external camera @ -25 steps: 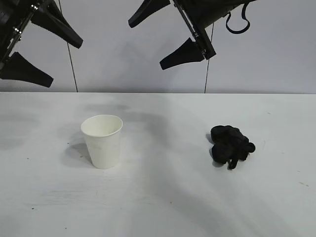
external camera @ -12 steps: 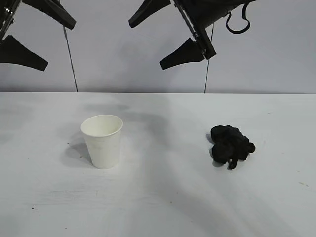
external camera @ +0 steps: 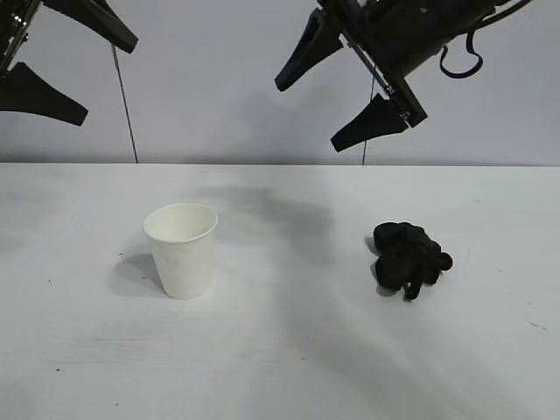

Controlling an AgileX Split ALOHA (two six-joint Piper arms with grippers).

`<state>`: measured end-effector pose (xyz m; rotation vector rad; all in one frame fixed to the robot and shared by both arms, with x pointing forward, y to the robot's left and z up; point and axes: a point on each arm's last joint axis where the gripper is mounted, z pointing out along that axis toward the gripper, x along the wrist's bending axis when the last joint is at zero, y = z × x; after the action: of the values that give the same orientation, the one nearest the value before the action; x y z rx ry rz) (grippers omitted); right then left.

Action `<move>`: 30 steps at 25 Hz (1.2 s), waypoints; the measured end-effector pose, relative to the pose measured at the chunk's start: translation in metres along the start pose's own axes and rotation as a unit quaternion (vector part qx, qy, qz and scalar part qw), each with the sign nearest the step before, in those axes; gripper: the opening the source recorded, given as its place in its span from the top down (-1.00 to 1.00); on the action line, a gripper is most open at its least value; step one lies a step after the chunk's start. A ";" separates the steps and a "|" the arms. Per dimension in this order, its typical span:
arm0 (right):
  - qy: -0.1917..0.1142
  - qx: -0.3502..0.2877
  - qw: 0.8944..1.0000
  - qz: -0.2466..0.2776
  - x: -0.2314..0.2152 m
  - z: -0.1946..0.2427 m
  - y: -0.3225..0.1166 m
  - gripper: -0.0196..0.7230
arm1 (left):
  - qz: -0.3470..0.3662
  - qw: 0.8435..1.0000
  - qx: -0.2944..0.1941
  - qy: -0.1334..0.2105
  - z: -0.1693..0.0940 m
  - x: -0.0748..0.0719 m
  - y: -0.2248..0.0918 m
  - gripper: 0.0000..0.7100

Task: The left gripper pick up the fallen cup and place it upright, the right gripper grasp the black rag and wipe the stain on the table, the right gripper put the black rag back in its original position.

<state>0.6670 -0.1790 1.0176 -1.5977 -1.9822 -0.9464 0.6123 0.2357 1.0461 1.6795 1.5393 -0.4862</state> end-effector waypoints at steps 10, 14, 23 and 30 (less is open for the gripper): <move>0.009 0.002 1.000 0.001 -0.003 0.002 -0.003 -0.81 | 0.031 0.999 0.009 0.006 0.024 -0.020 -0.004 -0.85; 0.009 0.002 1.000 0.000 -0.003 0.002 -0.003 -0.81 | 0.032 0.999 0.009 0.007 0.024 -0.019 -0.004 -0.85; 0.009 0.002 1.000 -0.001 -0.003 0.002 -0.003 -0.81 | 0.031 0.999 0.007 0.008 0.024 -0.019 -0.004 -0.85; 0.009 0.002 1.000 -0.001 -0.003 0.002 -0.003 -0.81 | 0.031 0.999 0.006 0.009 0.024 -0.019 -0.004 -0.85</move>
<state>0.6655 -0.1798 1.0133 -1.5801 -1.9724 -0.9549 0.6105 0.2052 1.0446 1.7401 1.4942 -0.4510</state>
